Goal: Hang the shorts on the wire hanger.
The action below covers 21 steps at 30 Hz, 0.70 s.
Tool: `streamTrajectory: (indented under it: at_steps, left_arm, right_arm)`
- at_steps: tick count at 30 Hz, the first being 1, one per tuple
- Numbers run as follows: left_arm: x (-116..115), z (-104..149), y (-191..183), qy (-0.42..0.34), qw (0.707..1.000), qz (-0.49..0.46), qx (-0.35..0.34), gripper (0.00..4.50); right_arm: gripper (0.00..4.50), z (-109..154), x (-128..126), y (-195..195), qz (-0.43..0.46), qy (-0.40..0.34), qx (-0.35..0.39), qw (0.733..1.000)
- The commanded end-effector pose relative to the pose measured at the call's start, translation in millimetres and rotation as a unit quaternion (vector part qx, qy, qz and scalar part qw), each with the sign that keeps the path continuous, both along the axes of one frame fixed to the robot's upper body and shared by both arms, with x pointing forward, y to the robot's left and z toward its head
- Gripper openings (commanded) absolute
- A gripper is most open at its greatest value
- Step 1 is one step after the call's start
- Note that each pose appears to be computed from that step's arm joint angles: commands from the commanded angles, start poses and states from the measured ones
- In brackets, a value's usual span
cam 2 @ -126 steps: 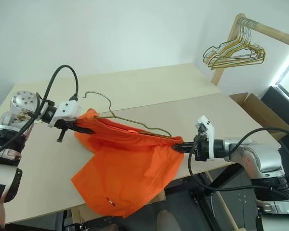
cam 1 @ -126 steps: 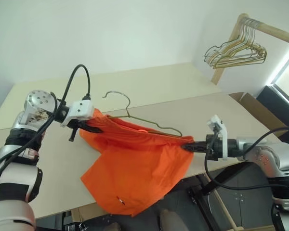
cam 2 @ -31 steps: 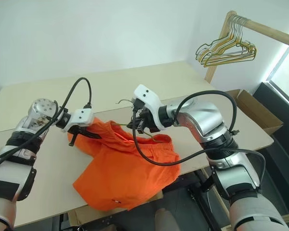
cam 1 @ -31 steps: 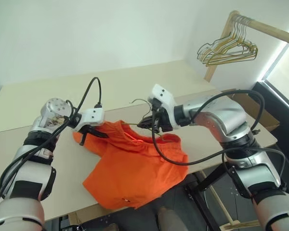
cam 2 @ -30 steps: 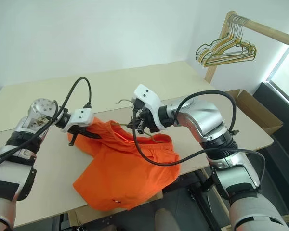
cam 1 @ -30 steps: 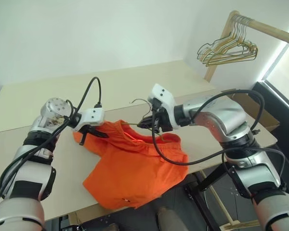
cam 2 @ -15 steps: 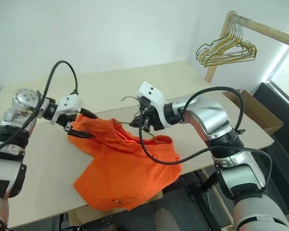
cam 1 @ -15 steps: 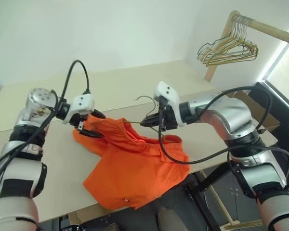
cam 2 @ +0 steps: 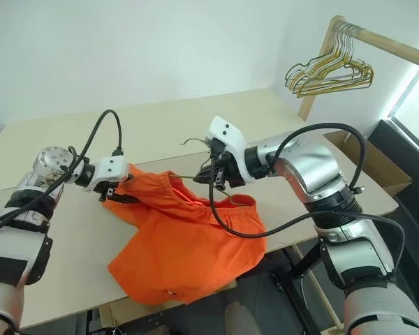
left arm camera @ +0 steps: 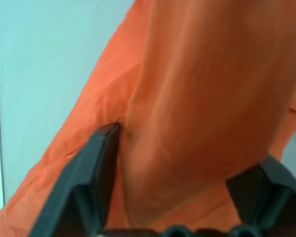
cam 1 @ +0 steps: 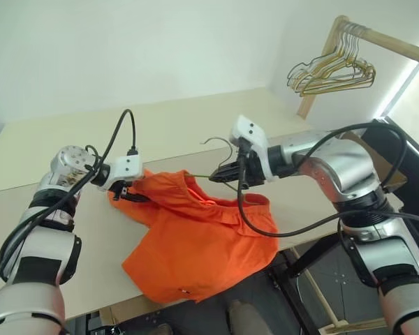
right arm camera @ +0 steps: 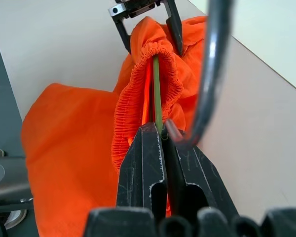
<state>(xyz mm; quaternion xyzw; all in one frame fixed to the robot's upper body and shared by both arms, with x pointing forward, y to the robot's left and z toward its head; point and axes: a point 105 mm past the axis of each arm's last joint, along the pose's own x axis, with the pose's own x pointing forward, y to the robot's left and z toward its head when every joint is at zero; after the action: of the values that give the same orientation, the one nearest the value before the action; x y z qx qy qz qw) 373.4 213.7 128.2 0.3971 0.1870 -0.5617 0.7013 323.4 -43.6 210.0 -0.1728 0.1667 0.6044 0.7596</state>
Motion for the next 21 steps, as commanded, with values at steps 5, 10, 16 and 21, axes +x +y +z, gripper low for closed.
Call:
streamTrajectory:
  at_steps: [5, 10, 16, 21]
  left_arm:
    - [4.4, 27.2, 9.0, -0.039, 0.999, 0.001, -0.004, 0.44]
    - [4.0, 32.5, 19.0, -0.049, 0.999, 0.014, 0.004, 0.04]
    - [10.0, 47.2, 30.4, -0.072, 0.995, 0.063, -0.025, 0.04]
    - [15.7, 61.3, 36.7, -0.09, 0.989, 0.1, -0.056, 0.04]
  right_arm:
    - [0.0, 20.6, -1.7, -4.9, 0.007, -0.039, 0.009, 0.999]
    - [0.0, 17.7, -2.7, -11.1, 0.013, -0.041, -0.006, 0.999]
    - [0.0, 5.9, -7.2, -22.1, 0.029, -0.058, -0.049, 0.997]
    - [0.0, -3.2, -12.2, -25.5, 0.045, -0.064, -0.072, 0.994]
